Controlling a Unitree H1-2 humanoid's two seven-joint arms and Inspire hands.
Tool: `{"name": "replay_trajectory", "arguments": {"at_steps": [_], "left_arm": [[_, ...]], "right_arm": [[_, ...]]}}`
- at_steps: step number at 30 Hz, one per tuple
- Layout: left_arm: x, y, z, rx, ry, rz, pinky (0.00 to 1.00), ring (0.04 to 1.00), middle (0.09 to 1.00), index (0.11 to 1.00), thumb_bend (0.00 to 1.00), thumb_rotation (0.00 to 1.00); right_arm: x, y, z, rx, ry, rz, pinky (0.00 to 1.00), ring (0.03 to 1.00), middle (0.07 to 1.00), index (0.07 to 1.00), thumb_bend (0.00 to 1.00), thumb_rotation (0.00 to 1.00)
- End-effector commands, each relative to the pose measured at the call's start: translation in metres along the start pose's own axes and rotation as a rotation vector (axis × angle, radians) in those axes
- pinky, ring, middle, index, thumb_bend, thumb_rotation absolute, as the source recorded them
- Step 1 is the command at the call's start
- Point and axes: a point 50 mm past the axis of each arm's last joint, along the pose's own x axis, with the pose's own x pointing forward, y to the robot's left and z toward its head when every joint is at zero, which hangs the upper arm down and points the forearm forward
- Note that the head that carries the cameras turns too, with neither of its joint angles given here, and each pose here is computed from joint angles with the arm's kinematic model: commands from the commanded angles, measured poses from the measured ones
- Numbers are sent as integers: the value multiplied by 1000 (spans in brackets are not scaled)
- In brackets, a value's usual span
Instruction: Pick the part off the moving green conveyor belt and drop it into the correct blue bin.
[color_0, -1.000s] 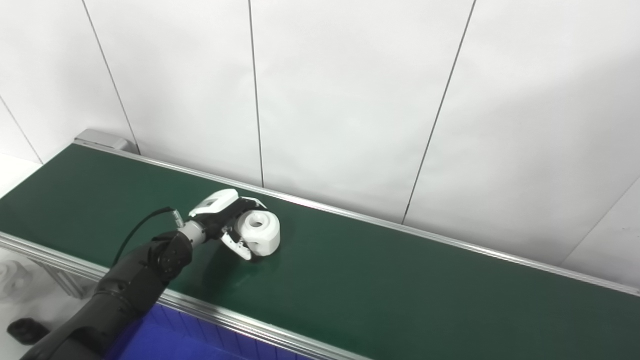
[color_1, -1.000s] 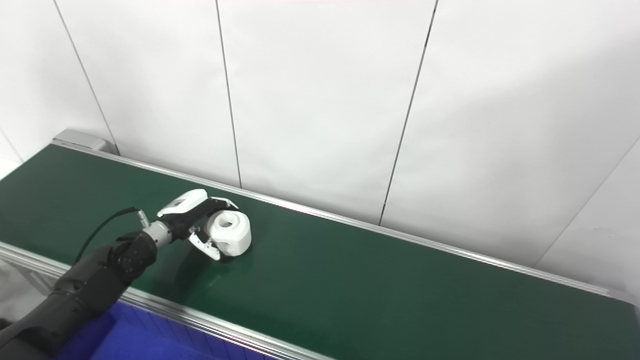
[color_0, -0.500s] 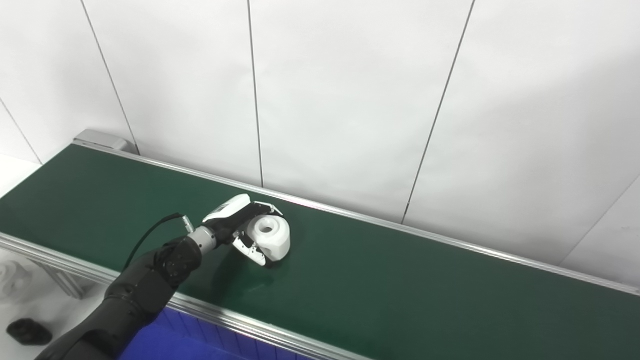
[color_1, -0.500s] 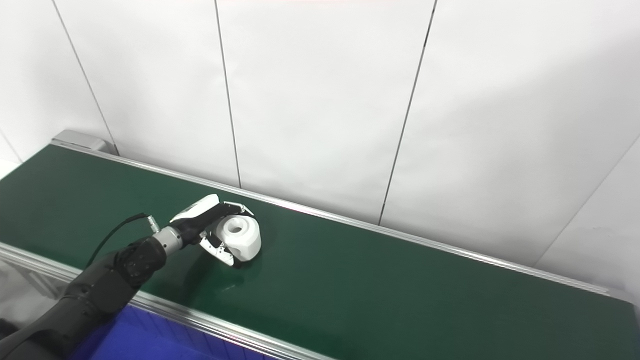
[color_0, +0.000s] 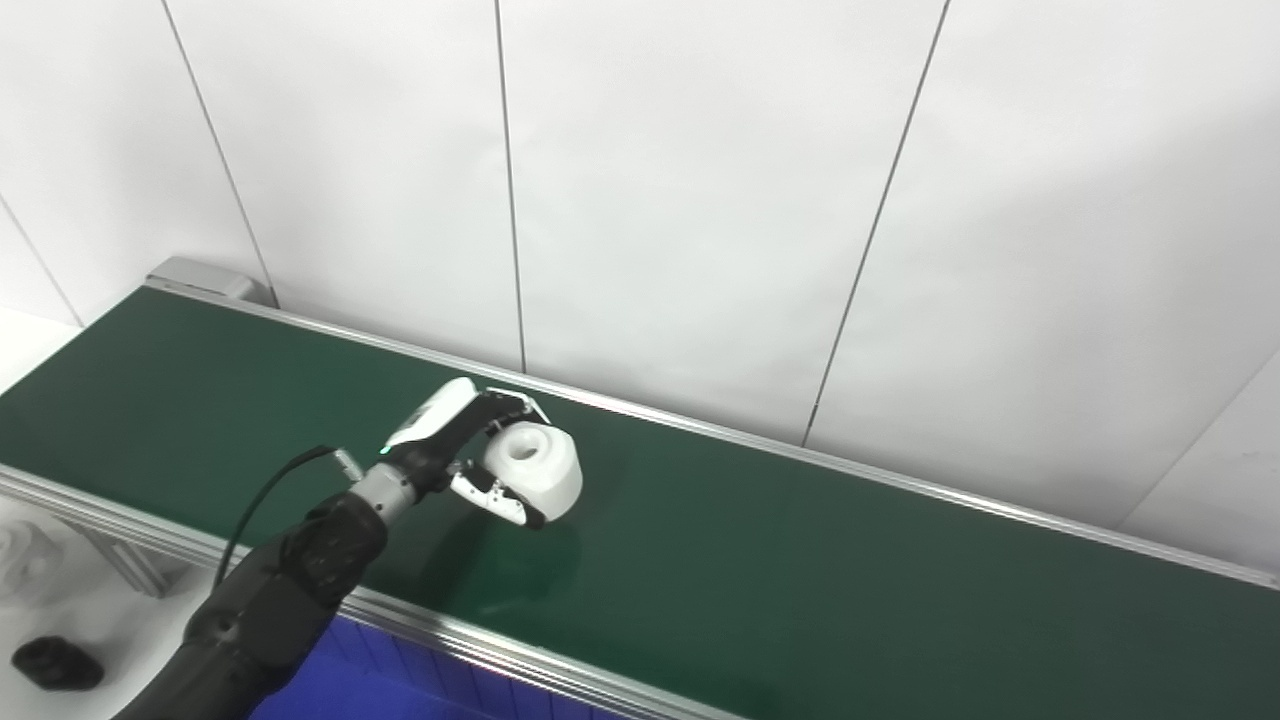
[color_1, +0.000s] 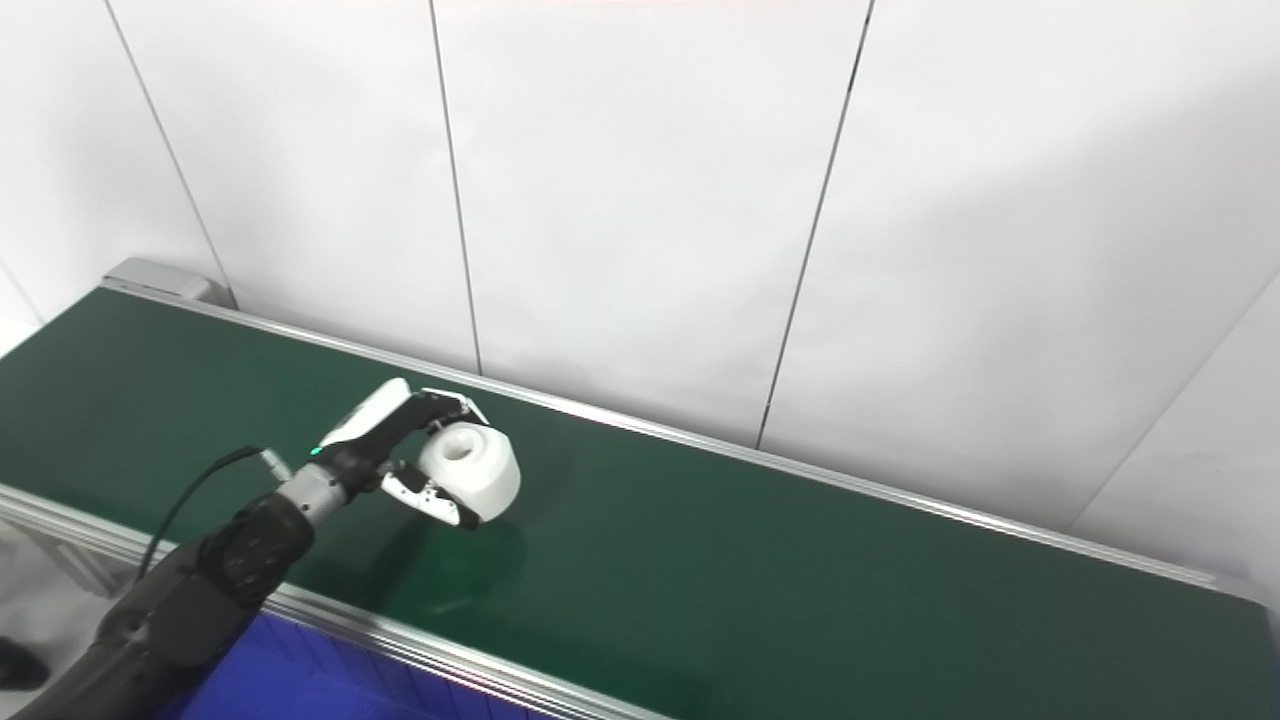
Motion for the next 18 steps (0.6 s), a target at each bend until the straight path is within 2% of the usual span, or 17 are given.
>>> {"name": "replay_trajectory", "arguments": {"at_steps": [1,3,10,15,18], "left_arm": [[-12,27,9,0,-66,72,427,431,496,516,504,0],[-31,30,15,-10,-87,92,375,398,490,534,500,0],[-86,30,21,-81,-84,92,438,416,498,533,500,0],[-125,16,22,-160,-47,55,467,426,505,523,501,0],[-146,3,20,-199,-6,44,494,456,501,501,503,0]], "right_arm": [[2,2,15,12,-68,-7,773,840,863,960,685,335],[1,1,18,20,-75,-3,761,837,868,961,677,322],[-5,-4,31,16,-72,-1,801,839,868,955,680,341],[-11,-12,41,-6,-58,-6,814,839,862,945,697,339],[-12,-17,45,-15,-54,-10,775,822,851,936,709,336]]}}
